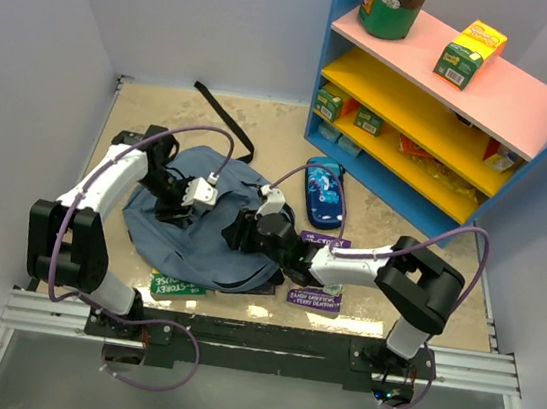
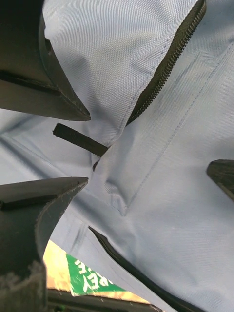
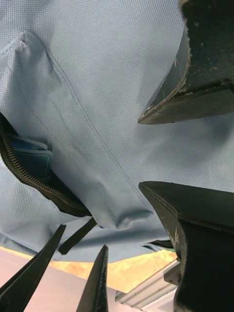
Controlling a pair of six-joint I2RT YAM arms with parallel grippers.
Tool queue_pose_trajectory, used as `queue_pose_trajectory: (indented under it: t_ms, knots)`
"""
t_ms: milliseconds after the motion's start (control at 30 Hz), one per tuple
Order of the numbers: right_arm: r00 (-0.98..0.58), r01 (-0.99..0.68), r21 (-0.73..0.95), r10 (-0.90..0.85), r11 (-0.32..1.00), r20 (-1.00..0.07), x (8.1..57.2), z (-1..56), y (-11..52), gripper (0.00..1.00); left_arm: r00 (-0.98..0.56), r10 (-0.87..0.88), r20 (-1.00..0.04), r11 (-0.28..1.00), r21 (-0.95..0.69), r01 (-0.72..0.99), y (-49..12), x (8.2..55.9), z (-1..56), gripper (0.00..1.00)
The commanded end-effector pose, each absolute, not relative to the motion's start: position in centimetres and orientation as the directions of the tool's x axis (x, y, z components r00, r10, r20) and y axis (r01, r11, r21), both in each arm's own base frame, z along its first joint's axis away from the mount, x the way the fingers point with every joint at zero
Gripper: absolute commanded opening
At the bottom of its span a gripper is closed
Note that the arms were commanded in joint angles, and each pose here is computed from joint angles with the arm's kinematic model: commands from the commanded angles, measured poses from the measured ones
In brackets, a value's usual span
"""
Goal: Pack the student bag
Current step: Zip the student bag at the center of the board.
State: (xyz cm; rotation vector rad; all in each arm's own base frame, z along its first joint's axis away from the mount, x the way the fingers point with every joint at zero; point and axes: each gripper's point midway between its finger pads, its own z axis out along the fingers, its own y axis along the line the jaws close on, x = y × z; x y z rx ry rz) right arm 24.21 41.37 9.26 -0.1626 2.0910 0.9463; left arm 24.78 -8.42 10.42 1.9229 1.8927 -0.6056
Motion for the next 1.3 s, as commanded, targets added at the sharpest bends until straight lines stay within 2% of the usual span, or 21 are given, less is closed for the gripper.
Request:
queue_pose_trajectory:
  t_ms: [0,100,133,200,233,300,333,367,500,700,800,933,1100,1167,1267]
  knots:
    - [-0.633,-0.414,0.546,0.201,0.728,-0.748,24.5,9.5,41.5,0.54,0.134,0.844,-0.52,-0.124,0.056,0.991,-8.8,25.7,11.1,0.5]
    - [-0.632,-0.414,0.541,0.196,0.732,-0.749,24.4,9.2,41.6,0.53,0.151,0.852,-0.501,-0.142,0.057,0.988,-9.4,25.7,10.1,0.41]
    - [-0.63,-0.408,0.537,0.198,0.738,-0.751,24.6,9.2,41.5,0.52,0.148,0.854,-0.499,-0.141,0.052,0.989,-9.7,25.7,9.8,0.34]
    - [-0.624,-0.413,0.536,0.2,0.736,-0.756,24.9,9.5,42.0,0.49,0.156,0.861,-0.484,-0.153,0.046,0.987,-10.1,25.6,9.3,0.28]
    - [-0.622,-0.414,0.53,0.195,0.74,-0.759,25.1,9.4,42.2,0.45,0.152,0.864,-0.479,-0.15,0.042,0.988,-10.2,25.7,9.1,0.21]
    - [-0.622,-0.424,0.529,0.188,0.736,-0.76,25.4,9.5,42.9,0.37,0.156,0.872,-0.464,-0.154,0.042,0.987,-10.0,25.8,8.9,0.14]
    - [-0.618,-0.43,0.525,0.185,0.734,-0.764,25.5,9.6,43.2,0.27,0.157,0.876,-0.456,-0.155,0.041,0.987,-9.8,25.8,8.9,0.08]
    - [-0.617,-0.437,0.525,0.181,0.73,-0.766,25.6,9.6,43.5,0.24,0.155,0.885,-0.44,-0.153,0.04,0.987,-9.5,25.8,8.8,0.07]
    - [-0.615,-0.437,0.515,0.173,0.737,-0.769,26.6,8.9,44.9,0.19,0.16,0.895,-0.416,-0.152,0.053,0.987,-8.9,25.7,9.2,0.0]
    - [-0.609,-0.437,0.542,0.207,0.718,-0.766,28.6,9.6,46.6,0.16,0.155,0.895,-0.418,-0.139,0.068,0.988,-8.5,25.6,10.4,0.0]
    - [-0.604,-0.431,0.559,0.233,0.709,-0.762,29.9,10.2,47.3,0.12,0.145,0.895,-0.423,-0.13,0.063,0.989,-8.2,25.2,10.4,0.0]
    - [-0.601,-0.419,0.59,0.276,0.69,-0.75,31.6,11.0,48.3,0.03,0.127,0.889,-0.44,-0.113,0.057,0.992,-8.1,24.7,10.2,0.0]
    - [-0.621,-0.4,0.665,0.347,0.631,-0.703,33.9,12.0,49.8,0.0,0.11,0.876,-0.47,-0.099,0.048,0.994,-8.2,23.6,9.4,0.0]
    - [-0.635,-0.4,0.68,0.348,0.614,-0.689,34.1,12.0,50.4,0.0,0.108,0.872,-0.478,-0.096,0.05,0.994,-8.2,23.4,9.3,0.0]
    - [-0.641,-0.393,0.673,0.339,0.626,-0.689,34.2,11.9,50.4,0.15,0.104,0.871,-0.481,-0.089,0.054,0.995,-8.2,23.5,9.2,0.01]
